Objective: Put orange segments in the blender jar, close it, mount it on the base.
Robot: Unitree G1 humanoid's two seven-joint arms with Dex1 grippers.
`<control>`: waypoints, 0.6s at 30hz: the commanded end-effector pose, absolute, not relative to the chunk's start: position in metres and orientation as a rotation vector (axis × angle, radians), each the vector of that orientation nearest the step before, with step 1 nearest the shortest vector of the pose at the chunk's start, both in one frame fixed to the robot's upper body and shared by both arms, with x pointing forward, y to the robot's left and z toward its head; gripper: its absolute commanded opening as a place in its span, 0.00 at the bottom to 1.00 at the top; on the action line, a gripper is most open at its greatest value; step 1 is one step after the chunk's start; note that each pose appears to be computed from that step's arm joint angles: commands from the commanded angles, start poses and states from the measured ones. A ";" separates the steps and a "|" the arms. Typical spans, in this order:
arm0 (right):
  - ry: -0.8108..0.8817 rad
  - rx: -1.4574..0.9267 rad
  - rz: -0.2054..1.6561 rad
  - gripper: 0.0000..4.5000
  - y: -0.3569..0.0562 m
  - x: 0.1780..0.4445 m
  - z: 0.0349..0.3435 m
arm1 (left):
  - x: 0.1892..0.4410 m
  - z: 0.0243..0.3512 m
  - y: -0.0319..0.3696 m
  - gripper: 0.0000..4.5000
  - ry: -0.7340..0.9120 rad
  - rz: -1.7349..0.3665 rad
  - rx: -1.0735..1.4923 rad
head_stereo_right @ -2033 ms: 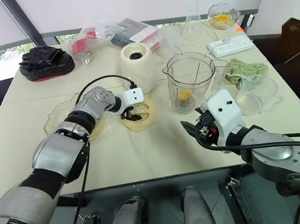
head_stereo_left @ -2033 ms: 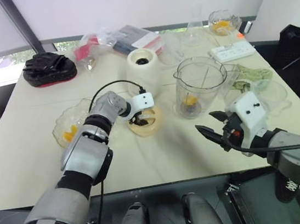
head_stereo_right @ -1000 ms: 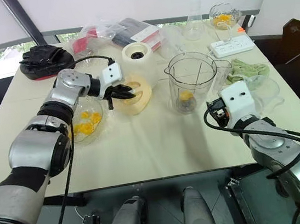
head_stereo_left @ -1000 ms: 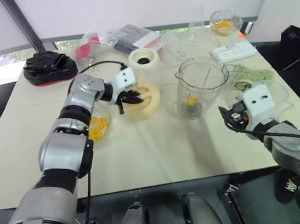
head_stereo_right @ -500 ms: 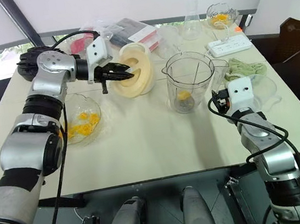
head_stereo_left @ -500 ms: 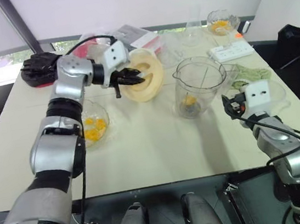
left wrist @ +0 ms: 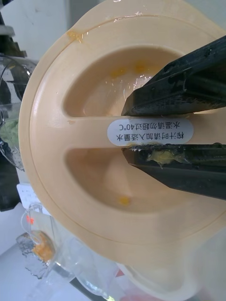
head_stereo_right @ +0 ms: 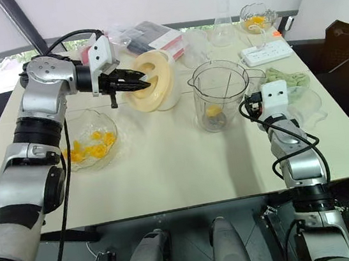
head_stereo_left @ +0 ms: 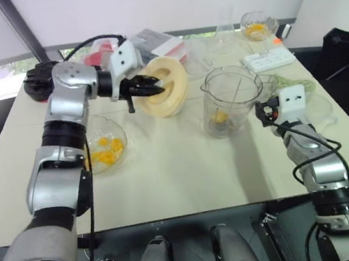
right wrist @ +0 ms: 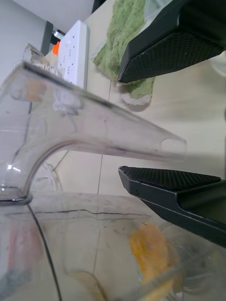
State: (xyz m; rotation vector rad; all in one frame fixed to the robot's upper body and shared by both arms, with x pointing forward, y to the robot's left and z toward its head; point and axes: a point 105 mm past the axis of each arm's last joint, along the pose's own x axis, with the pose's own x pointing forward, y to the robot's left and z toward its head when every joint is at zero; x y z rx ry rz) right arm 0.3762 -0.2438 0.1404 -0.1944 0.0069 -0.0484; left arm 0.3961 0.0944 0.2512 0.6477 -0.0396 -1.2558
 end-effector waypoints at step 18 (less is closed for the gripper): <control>-0.063 -0.154 -0.095 0.36 -0.244 0.394 0.151 | 0.388 0.273 0.100 0.06 -0.109 -1.225 0.680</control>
